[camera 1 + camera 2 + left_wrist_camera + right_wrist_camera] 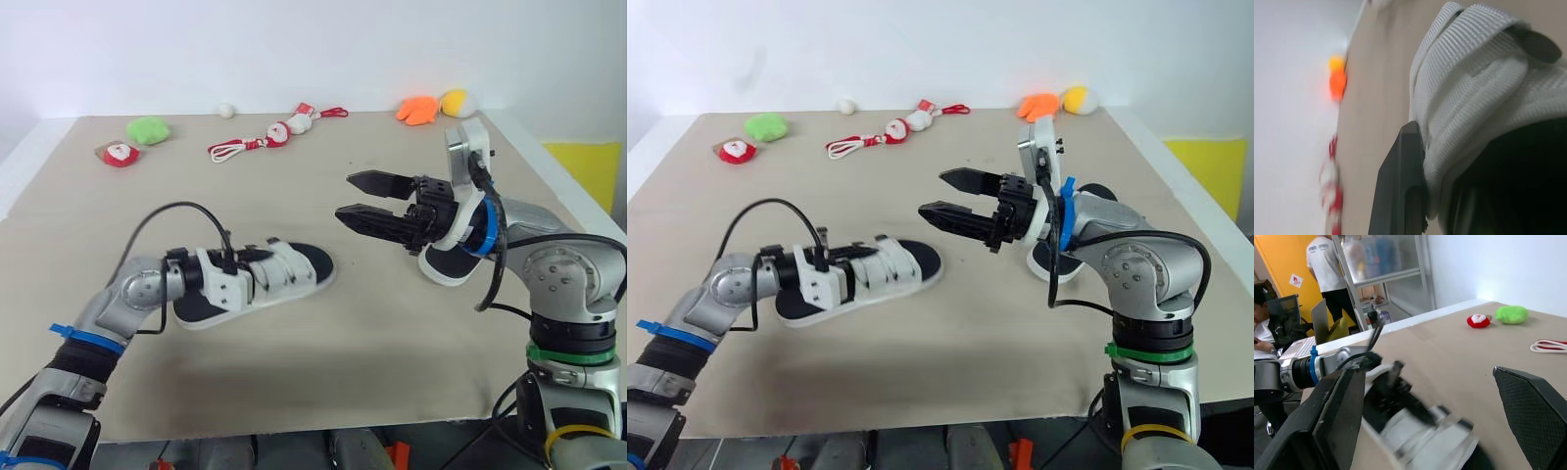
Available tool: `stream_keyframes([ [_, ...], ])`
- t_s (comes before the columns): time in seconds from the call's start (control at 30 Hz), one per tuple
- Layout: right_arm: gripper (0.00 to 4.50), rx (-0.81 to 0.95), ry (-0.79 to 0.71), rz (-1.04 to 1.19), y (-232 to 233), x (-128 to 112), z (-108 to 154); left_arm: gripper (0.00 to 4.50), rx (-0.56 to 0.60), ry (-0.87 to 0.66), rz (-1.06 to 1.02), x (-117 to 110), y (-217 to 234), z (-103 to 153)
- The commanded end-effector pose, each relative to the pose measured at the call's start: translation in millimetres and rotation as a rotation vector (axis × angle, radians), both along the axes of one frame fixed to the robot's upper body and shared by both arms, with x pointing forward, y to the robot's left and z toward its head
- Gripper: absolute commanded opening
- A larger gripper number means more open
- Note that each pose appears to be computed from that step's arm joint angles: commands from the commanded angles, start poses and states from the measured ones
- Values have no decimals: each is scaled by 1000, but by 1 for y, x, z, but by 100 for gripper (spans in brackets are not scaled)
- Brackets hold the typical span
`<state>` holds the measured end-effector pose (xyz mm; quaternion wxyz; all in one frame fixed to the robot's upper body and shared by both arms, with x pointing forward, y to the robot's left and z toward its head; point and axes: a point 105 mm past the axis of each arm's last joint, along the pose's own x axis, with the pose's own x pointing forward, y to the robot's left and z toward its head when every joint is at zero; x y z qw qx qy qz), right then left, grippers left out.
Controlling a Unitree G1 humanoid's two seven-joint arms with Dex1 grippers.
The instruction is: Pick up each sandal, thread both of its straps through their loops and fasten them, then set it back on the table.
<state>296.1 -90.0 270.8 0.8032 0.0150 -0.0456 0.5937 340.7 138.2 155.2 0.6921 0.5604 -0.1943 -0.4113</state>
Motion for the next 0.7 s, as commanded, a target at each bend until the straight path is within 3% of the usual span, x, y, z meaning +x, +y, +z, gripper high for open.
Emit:
stream_keyframes([
  [0.03,450,-24,-106,-97,10,12,1,3,-38,-104,235,26,41,38],
  [0.17,450,6,-123,-118,17,18,2,3,-51,-74,541,48,98,41],
  [0.4,450,19,-133,-89,31,17,-1,3,-55,-57,939,59,185,34],
  [0.67,450,20,-141,-65,41,13,-1,3,-42,-27,1132,58,218,18],
  [0.7,450,20,-140,-65,41,13,-1,76,-49,-37,1132,59,217,18],
])
